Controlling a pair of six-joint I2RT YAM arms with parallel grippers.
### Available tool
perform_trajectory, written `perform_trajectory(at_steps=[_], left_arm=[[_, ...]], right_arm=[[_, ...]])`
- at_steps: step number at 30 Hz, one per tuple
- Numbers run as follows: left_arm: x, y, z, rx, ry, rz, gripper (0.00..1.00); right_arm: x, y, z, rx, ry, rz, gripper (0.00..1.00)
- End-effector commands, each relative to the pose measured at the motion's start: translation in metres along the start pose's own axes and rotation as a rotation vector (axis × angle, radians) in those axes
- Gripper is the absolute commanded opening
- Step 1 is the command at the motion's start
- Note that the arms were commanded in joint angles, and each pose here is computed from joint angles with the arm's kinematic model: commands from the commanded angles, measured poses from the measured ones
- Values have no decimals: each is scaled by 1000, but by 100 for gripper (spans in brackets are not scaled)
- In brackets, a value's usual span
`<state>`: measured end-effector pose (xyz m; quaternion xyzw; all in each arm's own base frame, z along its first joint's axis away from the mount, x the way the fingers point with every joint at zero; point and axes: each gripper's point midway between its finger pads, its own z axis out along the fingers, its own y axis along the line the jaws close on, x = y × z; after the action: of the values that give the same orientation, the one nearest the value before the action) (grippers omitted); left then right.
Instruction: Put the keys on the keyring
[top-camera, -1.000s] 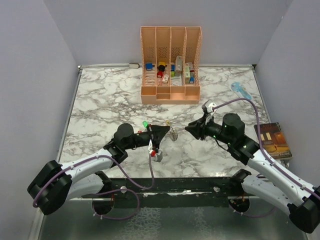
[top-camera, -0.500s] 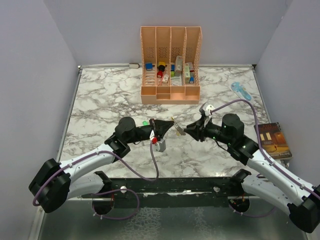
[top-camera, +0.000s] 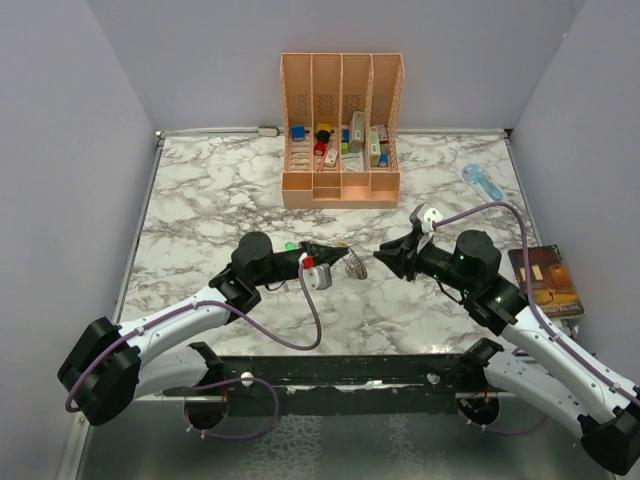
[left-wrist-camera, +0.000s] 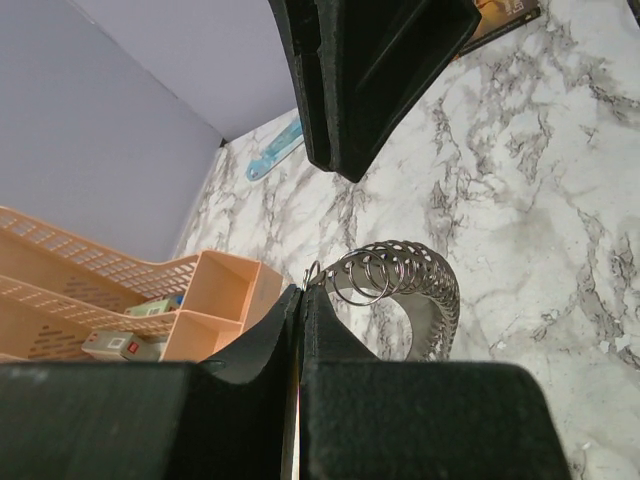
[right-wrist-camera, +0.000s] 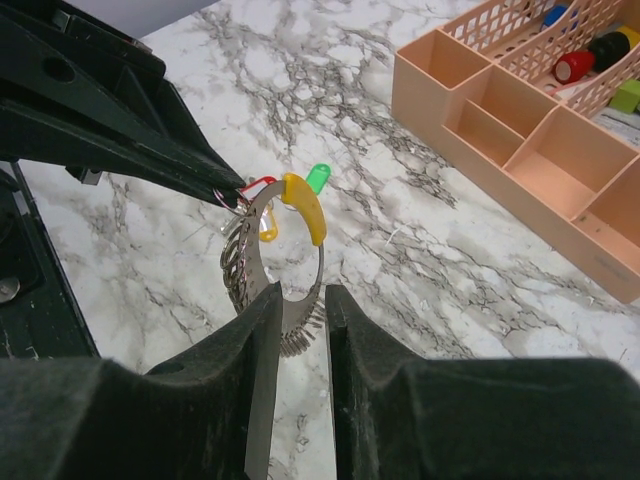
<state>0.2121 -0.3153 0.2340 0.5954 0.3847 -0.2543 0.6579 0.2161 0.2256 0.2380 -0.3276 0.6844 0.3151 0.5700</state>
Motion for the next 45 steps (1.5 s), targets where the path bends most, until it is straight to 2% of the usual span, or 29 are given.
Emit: perform_trajectory(at_steps=[1, 18, 26, 38, 45], left_arm=[[-24, 14, 1, -45, -57, -63, 0], [-35, 20, 3, -101, -109, -255, 0], [-34, 25, 1, -163, -115, -396, 0], [-37, 30, 0, -246, -184, -674, 0], [-31, 20, -3, -240, -184, -732, 0]], right_arm=[[-18, 1, 0, 2, -39, -12, 24], [-36, 11, 3, -61, -96, -24, 22], [-37, 8, 4, -43, -104, -16, 22], [-54, 12, 12, -80, -186, -12, 21], [-48, 23, 15, -149, -182, -14, 23]])
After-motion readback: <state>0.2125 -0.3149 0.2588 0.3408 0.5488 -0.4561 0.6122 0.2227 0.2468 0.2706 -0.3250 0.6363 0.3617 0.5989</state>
